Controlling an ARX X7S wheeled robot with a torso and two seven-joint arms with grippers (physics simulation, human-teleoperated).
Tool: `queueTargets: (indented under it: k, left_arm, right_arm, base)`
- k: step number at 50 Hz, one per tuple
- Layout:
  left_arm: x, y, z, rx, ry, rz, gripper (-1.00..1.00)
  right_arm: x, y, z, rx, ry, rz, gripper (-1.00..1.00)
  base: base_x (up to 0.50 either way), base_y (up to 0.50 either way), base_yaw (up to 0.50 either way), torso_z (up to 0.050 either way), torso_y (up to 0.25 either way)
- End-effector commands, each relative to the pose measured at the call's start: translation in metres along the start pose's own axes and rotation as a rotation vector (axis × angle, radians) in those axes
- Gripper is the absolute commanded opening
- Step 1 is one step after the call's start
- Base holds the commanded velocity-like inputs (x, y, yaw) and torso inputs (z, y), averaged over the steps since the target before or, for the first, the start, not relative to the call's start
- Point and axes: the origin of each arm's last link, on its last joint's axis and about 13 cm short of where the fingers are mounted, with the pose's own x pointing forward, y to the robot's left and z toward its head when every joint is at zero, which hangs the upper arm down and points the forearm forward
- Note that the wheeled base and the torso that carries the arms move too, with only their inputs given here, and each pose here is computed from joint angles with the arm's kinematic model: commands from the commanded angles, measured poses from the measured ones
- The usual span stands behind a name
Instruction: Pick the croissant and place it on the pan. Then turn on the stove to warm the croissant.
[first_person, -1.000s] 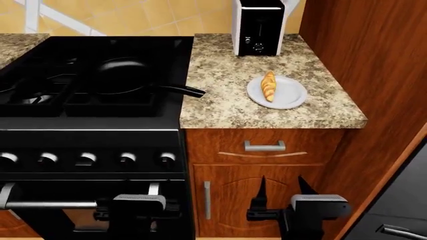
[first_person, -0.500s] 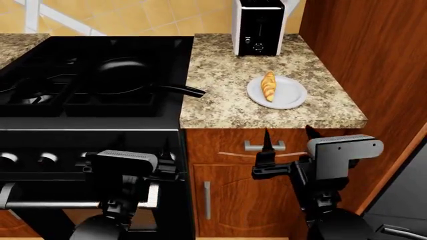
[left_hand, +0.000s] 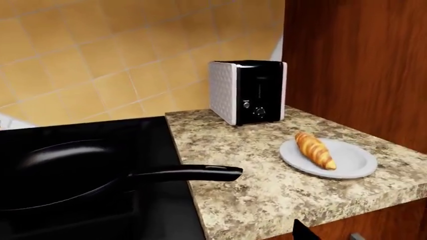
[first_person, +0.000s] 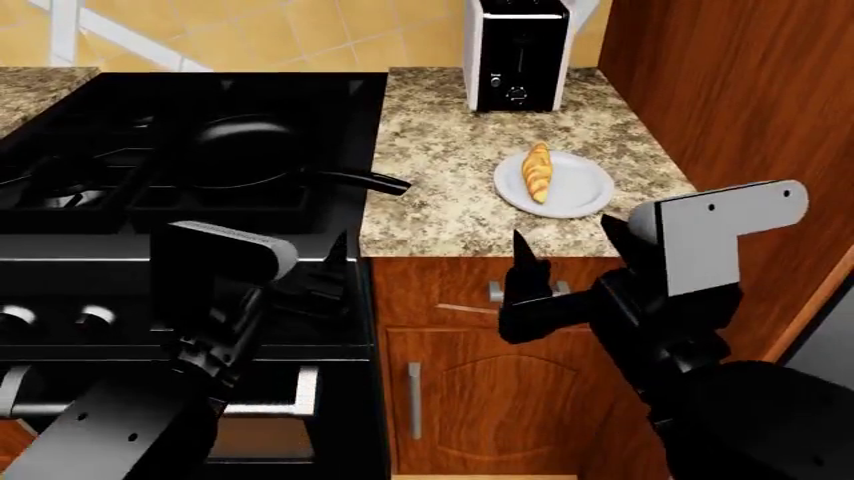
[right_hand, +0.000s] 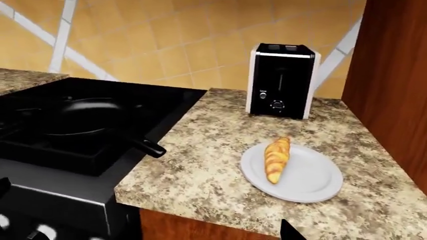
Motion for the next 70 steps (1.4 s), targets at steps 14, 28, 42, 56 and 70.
queueTargets:
  k: [14, 28, 42, 56, 70]
  left_arm:
    - [-0.002, 0.007, 0.023, 0.022, 0.019, -0.081, 1.00]
    - [-0.001, 0.005, 0.024, 0.030, -0.001, -0.099, 1.00]
    - [0.001, 0.006, 0.026, 0.014, 0.001, -0.091, 1.00]
    - [0.006, 0.006, 0.023, 0.015, 0.007, -0.090, 1.00]
    - [0.007, 0.005, 0.022, 0.012, 0.008, -0.095, 1.00]
  right_arm:
    - [-0.025, -0.005, 0.026, -0.064, 0.000, -0.011, 1.00]
    - [-0.024, -0.005, 0.025, -0.002, -0.002, 0.008, 1.00]
    - [-0.025, -0.005, 0.027, -0.003, -0.003, 0.011, 1.00]
    - [-0.019, -0.006, 0.027, 0.002, 0.018, 0.020, 1.00]
    - [-0.018, -0.004, 0.025, -0.009, 0.062, 0.021, 1.00]
  base:
    - [0.00, 0.00, 0.00, 0.000, 0.000]
    - [0.12, -0.02, 0.00, 0.000, 0.000]
    - [0.39, -0.06, 0.00, 0.000, 0.000]
    - [0.48, -0.08, 0.00, 0.000, 0.000]
    - [0.39, -0.06, 0.00, 0.000, 0.001]
